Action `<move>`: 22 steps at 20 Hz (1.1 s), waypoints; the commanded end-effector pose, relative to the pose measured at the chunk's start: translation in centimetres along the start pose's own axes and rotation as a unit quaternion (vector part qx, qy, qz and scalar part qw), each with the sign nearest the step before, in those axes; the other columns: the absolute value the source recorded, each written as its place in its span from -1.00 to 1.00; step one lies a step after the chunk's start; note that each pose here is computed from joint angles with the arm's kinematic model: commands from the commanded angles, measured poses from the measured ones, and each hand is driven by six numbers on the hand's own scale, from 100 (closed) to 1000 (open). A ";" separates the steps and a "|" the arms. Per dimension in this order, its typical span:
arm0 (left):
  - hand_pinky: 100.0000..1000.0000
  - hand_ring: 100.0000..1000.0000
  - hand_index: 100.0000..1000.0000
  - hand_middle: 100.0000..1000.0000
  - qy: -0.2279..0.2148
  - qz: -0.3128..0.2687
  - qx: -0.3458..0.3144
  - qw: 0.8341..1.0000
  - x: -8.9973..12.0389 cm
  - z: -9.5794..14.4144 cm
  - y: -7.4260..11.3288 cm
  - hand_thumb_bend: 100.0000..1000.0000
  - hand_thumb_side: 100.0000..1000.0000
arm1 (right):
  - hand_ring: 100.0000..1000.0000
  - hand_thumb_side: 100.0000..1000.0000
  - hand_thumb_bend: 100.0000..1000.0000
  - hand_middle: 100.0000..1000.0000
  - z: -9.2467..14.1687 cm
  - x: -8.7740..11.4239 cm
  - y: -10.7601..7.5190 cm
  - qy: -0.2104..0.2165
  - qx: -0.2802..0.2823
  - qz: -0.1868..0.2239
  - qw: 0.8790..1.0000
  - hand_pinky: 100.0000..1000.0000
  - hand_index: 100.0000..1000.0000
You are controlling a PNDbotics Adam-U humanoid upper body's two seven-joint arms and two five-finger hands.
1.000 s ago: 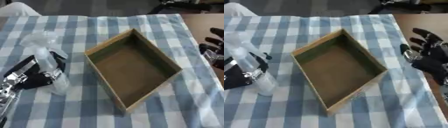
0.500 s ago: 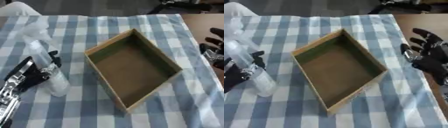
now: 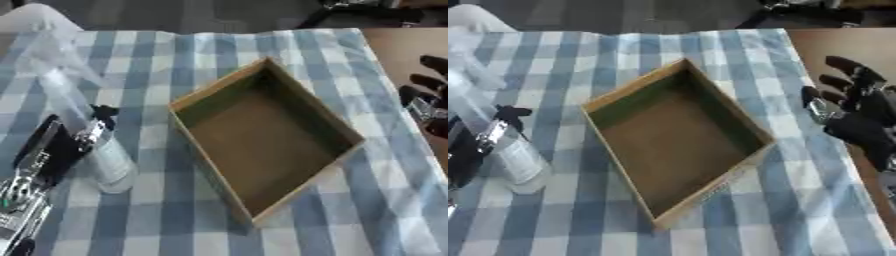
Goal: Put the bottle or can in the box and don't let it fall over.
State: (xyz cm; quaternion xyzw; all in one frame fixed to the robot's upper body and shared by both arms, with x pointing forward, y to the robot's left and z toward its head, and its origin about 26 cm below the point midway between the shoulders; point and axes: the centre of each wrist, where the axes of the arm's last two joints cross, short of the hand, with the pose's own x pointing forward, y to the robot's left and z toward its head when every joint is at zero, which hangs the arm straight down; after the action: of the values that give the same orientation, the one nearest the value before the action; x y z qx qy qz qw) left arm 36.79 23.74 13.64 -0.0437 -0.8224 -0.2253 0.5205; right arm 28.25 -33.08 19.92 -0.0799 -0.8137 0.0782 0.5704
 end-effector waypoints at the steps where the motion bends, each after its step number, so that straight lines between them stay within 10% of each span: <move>1: -0.59 0.59 -0.97 -0.76 -0.013 -0.017 -0.016 1.000 -0.4 0.2 0.1 -1.00 -0.07 | 0.90 -0.94 -0.75 1.00 -0.1 1.1 -0.3 -0.019 0.003 0.007 1.000 0.88 0.76; 5: -0.73 0.40 -0.75 -0.44 -0.034 -0.040 -0.034 0.998 0.0 0.0 0.3 -1.00 -0.21 | 0.89 -0.94 -0.76 1.00 -0.1 1.1 -0.3 -0.019 0.003 0.007 1.000 0.88 0.75; 10: -1.00 -0.01 -0.85 -0.98 -0.054 -0.056 -0.041 0.996 0.8 -0.2 0.3 -1.00 -0.24 | 0.89 -0.93 -0.77 1.00 -0.1 1.0 -0.3 -0.019 0.004 0.006 1.000 0.87 0.75; 22: -1.00 -0.02 -1.00 -1.00 -0.094 -0.054 -0.056 0.992 2.3 -0.4 0.3 -1.00 -0.04 | 0.88 -0.93 -0.77 1.00 -0.1 1.1 -0.3 -0.019 0.005 0.006 1.000 0.87 0.75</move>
State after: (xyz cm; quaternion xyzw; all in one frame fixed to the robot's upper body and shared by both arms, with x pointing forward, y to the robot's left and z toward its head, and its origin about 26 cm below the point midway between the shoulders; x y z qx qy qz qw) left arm 36.26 23.01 14.57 -0.0569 -0.8473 -0.2873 0.4430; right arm 28.26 -33.08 19.92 -0.0779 -0.8145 0.0792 0.5694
